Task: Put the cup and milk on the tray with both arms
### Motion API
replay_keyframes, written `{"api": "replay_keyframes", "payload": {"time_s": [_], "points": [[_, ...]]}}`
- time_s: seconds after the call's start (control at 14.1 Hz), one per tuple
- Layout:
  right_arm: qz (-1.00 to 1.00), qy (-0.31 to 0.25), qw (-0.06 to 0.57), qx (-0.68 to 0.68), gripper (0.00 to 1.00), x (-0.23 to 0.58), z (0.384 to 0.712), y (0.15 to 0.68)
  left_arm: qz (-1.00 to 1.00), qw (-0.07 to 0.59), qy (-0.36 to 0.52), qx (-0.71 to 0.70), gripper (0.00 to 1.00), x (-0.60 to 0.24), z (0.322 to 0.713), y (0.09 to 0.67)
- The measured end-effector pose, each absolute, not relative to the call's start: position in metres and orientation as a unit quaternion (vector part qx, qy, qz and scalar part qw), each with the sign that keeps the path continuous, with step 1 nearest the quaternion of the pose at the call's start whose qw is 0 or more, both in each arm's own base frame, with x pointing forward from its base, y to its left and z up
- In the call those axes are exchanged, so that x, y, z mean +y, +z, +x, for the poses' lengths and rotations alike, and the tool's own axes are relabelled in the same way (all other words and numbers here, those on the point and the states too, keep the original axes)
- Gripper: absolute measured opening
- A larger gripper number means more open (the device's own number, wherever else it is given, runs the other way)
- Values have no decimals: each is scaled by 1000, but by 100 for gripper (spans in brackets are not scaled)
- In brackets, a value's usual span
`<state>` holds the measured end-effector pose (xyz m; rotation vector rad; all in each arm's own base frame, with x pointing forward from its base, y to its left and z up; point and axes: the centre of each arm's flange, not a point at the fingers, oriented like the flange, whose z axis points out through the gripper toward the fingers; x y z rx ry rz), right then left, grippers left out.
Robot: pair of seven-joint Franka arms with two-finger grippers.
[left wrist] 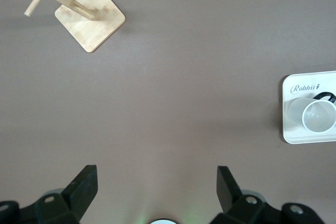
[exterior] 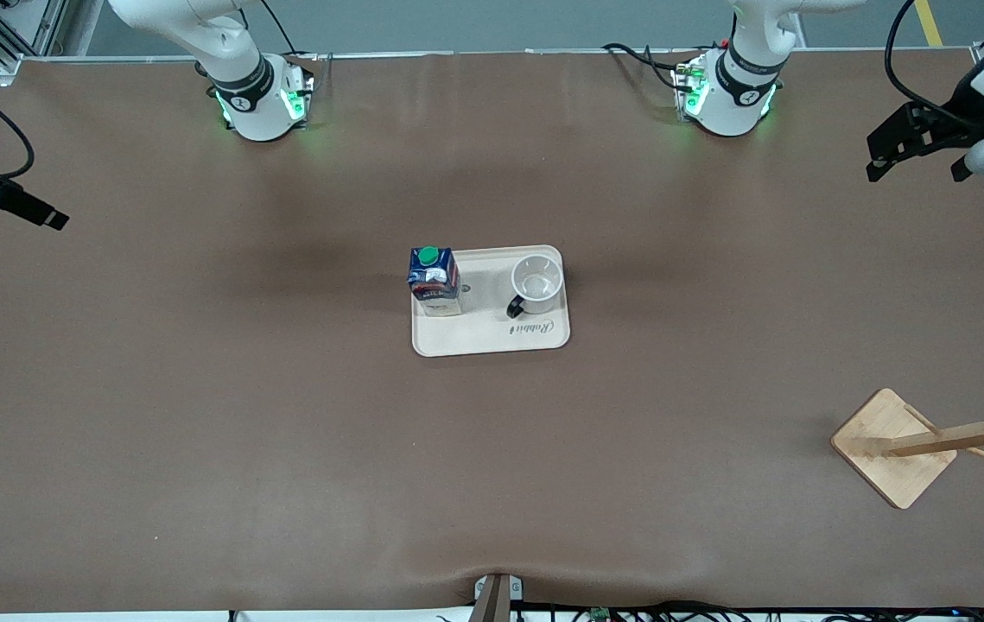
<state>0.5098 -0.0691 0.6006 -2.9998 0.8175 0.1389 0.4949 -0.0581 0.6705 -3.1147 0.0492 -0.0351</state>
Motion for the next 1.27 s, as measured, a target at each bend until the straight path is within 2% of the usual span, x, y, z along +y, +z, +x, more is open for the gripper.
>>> {"api": "replay_keyframes", "payload": {"time_s": [0.42,1.27], "points": [[-966,22,16,256,100,-72,516,616,-1000,14,-22,10,100,-52,482,673],[-967,22,12,255,100,-70,523,611,-1000,14,-17,-10,100,-48,483,671]]}}
